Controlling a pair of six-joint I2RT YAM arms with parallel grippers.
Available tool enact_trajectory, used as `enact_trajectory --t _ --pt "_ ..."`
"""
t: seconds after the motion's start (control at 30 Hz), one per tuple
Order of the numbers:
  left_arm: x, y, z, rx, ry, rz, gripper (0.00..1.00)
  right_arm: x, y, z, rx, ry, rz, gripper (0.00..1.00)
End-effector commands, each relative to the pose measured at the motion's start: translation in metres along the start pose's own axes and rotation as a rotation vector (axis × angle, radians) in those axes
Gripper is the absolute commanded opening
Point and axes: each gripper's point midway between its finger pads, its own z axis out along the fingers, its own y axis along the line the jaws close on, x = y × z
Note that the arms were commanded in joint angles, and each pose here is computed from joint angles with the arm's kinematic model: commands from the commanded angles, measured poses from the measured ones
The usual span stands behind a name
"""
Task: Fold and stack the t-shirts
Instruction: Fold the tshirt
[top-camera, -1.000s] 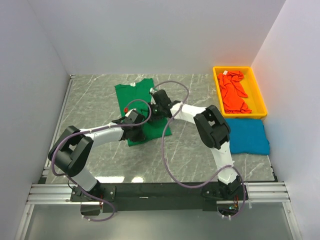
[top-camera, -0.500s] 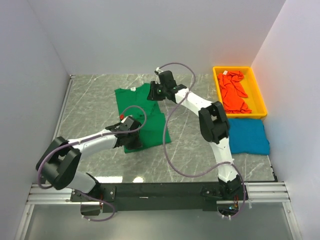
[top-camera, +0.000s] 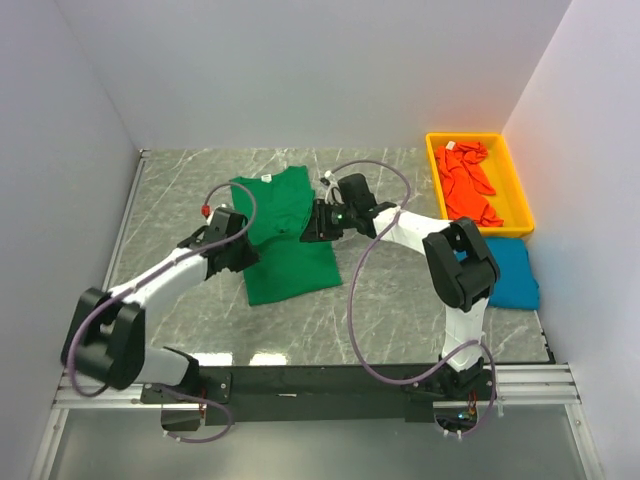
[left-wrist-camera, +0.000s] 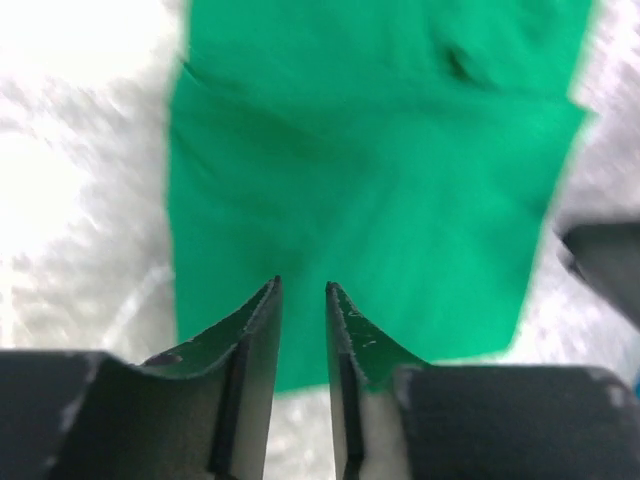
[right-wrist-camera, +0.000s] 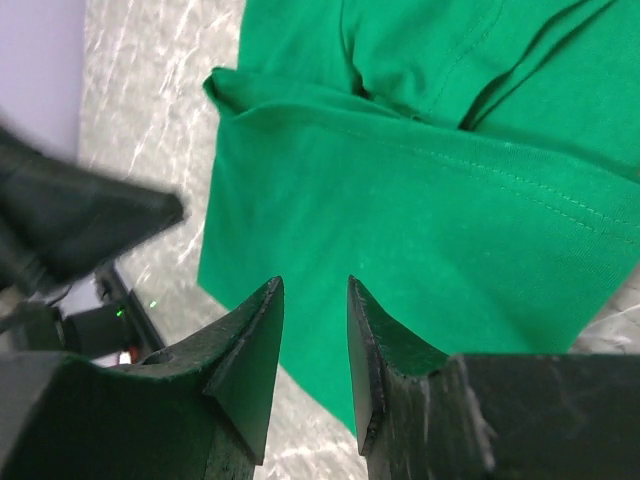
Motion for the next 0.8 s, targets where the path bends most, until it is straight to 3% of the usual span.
enact_trajectory --t 0.0,0.23,0.4,0.57,0.77 --pt "-0.025 -0.014 0.022 0.04 -0.022 0.028 0.28 -0.016 0.003 0.002 -0.089 -0.033 -0.005 0.39" --pt "-0.06 0.006 0.067 -0.055 -0.038 -0.02 0.24 -0.029 -0.052 0.022 -0.049 -0.022 0.113 0.39" --pt "-0.058 0.027 0.083 -0.103 0.022 -0.105 0.24 -0.034 -0.082 0.026 -0.057 -0.035 0.207 0.39" --pt "-0.067 0.025 0.058 -0.085 -0.026 -0.102 0.34 -0.036 -0.082 0.009 -0.079 -0.051 0.231 0.38" --pt "-0.066 0.015 0.008 -0.014 -0.069 -0.074 0.44 -0.023 -0.027 -0.033 -0.215 -0.083 0.191 0.39"
